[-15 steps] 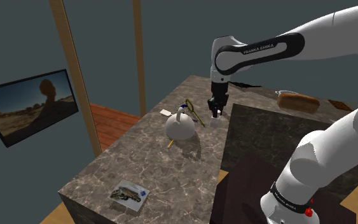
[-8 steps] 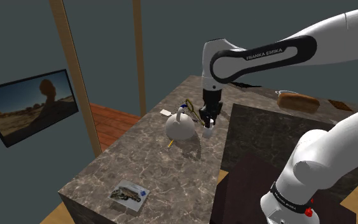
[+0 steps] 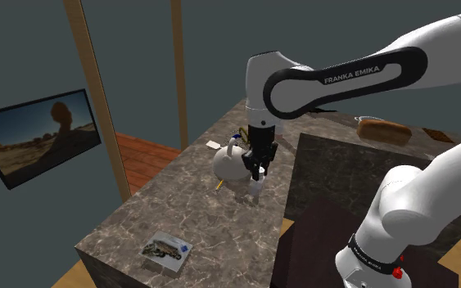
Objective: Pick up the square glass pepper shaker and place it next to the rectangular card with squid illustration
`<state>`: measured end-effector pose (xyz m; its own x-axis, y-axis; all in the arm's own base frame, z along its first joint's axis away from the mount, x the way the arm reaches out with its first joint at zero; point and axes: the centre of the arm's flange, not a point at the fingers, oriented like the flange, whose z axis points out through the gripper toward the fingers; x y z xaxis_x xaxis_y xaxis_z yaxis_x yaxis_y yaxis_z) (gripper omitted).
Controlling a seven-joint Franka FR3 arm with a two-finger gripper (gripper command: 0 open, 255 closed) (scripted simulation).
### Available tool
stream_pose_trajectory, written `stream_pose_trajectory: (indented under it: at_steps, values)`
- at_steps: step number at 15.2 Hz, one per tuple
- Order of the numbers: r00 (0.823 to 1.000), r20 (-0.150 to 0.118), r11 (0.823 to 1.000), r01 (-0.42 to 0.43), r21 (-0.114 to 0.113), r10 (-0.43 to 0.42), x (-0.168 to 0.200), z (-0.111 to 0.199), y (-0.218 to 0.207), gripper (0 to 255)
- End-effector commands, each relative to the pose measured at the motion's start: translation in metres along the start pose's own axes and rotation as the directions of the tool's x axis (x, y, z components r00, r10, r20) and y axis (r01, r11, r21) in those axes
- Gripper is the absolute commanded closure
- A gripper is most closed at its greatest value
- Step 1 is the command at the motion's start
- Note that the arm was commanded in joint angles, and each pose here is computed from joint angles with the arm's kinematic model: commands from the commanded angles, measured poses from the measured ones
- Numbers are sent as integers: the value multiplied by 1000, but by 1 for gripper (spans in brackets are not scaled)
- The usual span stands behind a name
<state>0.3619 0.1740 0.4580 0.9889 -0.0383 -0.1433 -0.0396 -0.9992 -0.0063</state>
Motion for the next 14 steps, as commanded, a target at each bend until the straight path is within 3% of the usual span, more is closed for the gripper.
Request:
stream_pose_trajectory:
  at_steps: [1,14]
  values:
    - [1000,0,1000,-1,0,1,-11,1,-28,255]
    - [1000,0,1000,-1,0,1,-62,14,-187,255]
